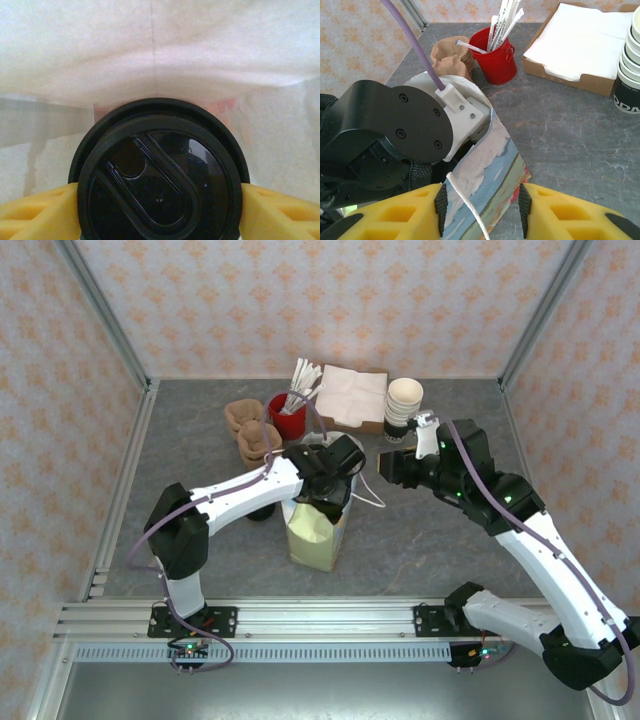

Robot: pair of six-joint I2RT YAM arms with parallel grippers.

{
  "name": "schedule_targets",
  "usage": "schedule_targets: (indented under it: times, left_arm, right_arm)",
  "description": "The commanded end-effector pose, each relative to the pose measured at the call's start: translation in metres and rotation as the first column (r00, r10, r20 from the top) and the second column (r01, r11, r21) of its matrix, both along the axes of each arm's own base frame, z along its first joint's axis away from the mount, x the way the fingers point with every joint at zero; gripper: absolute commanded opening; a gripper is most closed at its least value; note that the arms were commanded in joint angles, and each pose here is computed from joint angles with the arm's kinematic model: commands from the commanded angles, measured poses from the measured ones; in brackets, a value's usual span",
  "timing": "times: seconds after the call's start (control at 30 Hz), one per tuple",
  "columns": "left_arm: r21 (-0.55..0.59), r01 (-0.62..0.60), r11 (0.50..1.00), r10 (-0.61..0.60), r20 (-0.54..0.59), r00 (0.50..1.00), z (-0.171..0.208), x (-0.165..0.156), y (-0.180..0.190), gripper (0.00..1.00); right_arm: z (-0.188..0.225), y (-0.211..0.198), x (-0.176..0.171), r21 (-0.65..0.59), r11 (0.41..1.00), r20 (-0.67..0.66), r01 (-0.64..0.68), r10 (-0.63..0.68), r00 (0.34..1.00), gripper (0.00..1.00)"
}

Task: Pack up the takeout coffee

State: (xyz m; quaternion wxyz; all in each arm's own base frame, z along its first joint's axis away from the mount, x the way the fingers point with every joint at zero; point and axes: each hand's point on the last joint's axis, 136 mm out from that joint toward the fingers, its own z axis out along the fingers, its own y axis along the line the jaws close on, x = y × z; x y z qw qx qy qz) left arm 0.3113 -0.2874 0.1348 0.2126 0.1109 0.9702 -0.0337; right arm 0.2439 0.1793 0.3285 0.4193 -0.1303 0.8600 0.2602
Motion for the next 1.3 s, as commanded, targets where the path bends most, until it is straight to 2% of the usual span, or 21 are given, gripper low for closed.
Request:
schedule_targets:
  times: [0.0, 0.17, 0.37, 0.63, 0.97, 1.27]
  left_arm:
    - [0.021, -0.001, 1.000, 0.001, -0.027, 1.000, 0.009, -0.004, 0.006, 0.83]
    - [-0.005, 0.004, 1.000, -0.004, -0.003, 1.000, 0.032, -0.002, 0.004, 0.93]
    - [-0.027, 0.007, 1.000, -0.006, 0.040, 0.999, 0.055, -0.001, 0.006, 0.96]
    - [-0.049, 0.006, 0.999, -0.004, 0.043, 0.999, 0.069, -0.004, 0.007, 0.97]
    - [-0.070, -0.012, 0.997, 0.014, 0.035, 0.999, 0.067, -0.002, 0.003, 0.96]
    - [-0.083, -0.019, 0.996, 0.023, 0.050, 0.998, 0.072, -0.003, 0.005, 0.95]
  right_arm:
    - [0.014, -0.001, 0.003, 0.016, 1.000, 0.033, 0.016, -0.017, 0.999, 0.47]
    - [0.010, 0.004, 0.006, 0.020, 1.000, 0.015, 0.003, -0.003, 1.000, 0.52]
    - [0.001, 0.018, 0.013, 0.048, 0.999, -0.039, -0.013, 0.015, 0.999, 0.61]
    - [-0.007, 0.030, 0.024, 0.059, 0.998, -0.074, -0.027, 0.031, 0.997, 0.63]
    - [-0.016, 0.040, 0.038, 0.067, 0.998, -0.115, -0.012, 0.019, 0.993, 0.67]
    - [-0.043, 0.034, 0.041, -0.008, 1.000, -0.182, 0.023, -0.024, 0.983, 0.67]
